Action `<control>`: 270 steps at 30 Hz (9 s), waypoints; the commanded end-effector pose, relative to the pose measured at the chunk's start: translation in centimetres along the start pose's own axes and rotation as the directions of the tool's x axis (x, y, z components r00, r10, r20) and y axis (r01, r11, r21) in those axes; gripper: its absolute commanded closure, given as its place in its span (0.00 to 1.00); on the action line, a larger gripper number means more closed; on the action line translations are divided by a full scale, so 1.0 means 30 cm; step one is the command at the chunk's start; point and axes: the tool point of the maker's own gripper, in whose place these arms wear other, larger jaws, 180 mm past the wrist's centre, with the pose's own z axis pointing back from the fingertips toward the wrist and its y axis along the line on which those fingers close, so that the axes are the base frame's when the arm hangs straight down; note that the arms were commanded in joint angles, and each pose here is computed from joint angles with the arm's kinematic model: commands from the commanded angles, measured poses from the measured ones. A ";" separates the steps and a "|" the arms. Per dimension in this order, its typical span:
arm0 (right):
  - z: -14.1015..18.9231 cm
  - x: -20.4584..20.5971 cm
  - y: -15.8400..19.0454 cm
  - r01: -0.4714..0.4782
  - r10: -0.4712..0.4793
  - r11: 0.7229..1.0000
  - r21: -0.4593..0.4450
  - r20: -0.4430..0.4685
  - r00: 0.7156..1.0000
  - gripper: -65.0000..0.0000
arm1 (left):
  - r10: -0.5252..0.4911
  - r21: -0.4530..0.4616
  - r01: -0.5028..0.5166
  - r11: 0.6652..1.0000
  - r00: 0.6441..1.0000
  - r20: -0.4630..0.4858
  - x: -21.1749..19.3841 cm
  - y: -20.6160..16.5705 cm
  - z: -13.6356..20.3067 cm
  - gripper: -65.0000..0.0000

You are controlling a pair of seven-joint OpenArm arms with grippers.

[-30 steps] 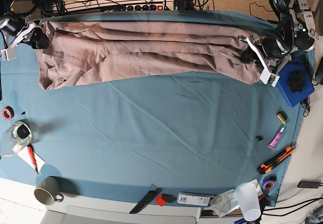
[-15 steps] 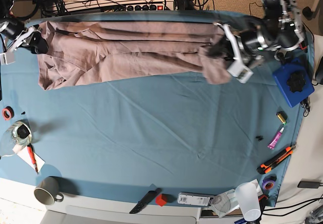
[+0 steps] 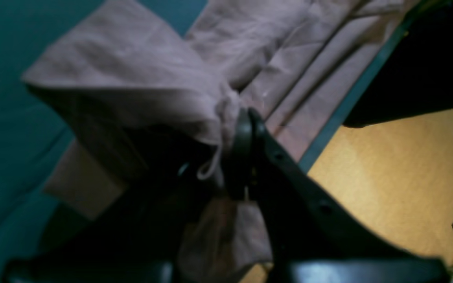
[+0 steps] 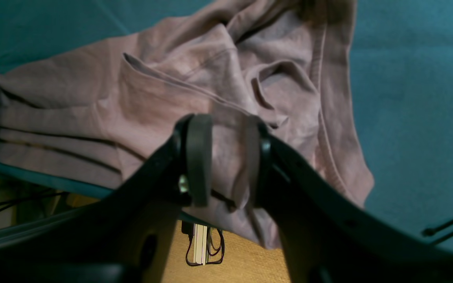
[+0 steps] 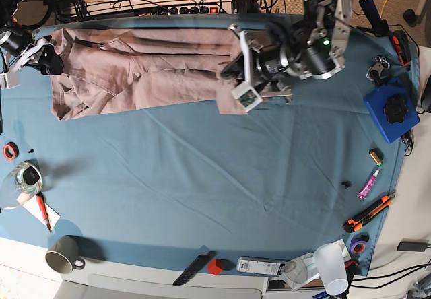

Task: Fold the T-shirt properly
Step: 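Grasp the shirt end with the left gripper and fold it toward the right gripper, then grasp the shirt end with the right gripper and lift it, then fold the held end over the stack with the right gripper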

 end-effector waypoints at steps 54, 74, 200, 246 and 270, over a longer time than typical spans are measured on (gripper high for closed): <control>0.021 0.049 -0.005 -0.034 0.034 0.999 -0.010 0.033 0.999 0.75 | 0.195 0.178 -0.190 0.966 0.981 -0.008 -0.062 0.106 -0.038 1.00; 0.021 0.049 -0.005 -0.034 0.034 0.999 -0.010 0.033 0.999 0.75 | 0.089 -0.112 -0.082 0.990 0.994 0.058 0.110 -0.273 -0.197 1.00; -0.122 0.294 0.250 -0.347 0.336 0.935 0.071 0.127 0.933 1.00 | 0.276 0.468 -0.199 0.861 0.956 -0.102 -0.213 -0.004 0.197 1.00; -0.272 0.101 0.562 -0.430 0.454 0.824 0.369 0.022 0.890 0.71 | 0.312 0.640 -0.171 0.749 0.943 -0.113 -0.273 0.071 0.270 1.00; -0.166 0.330 0.366 -0.416 0.396 0.902 0.112 0.168 0.903 0.89 | 0.371 0.756 -0.181 0.629 0.925 -0.088 -0.306 0.128 0.337 1.00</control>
